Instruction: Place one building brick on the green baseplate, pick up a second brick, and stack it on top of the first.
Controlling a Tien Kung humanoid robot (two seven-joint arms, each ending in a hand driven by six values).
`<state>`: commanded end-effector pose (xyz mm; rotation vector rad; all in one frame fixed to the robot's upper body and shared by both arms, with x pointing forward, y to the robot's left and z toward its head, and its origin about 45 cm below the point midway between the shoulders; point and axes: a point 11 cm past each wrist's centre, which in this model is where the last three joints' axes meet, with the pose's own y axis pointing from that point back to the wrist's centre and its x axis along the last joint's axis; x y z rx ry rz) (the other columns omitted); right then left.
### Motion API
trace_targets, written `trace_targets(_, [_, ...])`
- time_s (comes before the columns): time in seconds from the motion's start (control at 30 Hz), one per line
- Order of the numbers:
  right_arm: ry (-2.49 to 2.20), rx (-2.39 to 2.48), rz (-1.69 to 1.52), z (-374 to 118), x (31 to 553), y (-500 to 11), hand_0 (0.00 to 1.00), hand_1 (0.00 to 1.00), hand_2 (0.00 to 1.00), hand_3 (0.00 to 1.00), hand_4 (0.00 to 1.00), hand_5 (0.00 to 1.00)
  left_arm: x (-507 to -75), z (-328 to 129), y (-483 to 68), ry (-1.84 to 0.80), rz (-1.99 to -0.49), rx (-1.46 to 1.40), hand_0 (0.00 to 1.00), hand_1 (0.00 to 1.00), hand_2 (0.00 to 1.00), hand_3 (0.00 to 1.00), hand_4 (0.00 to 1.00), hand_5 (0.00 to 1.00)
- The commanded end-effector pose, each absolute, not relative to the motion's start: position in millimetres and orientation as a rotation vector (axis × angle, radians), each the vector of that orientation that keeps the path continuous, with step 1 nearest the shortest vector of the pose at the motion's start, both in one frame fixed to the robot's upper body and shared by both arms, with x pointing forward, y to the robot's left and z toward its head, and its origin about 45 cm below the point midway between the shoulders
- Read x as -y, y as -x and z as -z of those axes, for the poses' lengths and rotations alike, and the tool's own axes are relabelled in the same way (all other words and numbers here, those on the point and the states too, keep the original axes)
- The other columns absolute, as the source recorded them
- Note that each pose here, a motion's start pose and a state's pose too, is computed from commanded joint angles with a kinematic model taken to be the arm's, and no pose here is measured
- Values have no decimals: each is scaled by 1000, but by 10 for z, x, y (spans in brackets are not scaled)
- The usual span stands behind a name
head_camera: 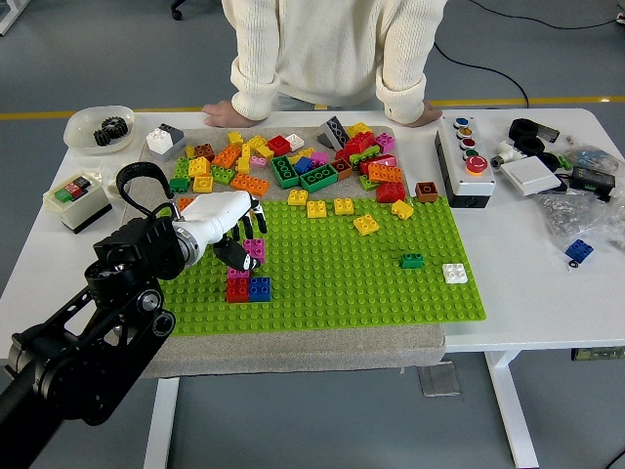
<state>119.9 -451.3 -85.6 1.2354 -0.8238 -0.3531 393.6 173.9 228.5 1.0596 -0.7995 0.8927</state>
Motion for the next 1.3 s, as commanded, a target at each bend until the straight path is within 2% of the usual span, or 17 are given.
trace_targets(1.3, [-1235,827,354,856,4512,-1202,740,640,710,593,831,412,-1684,-2117,-3930,-1067,-867,781,491,426,445,524,826,2])
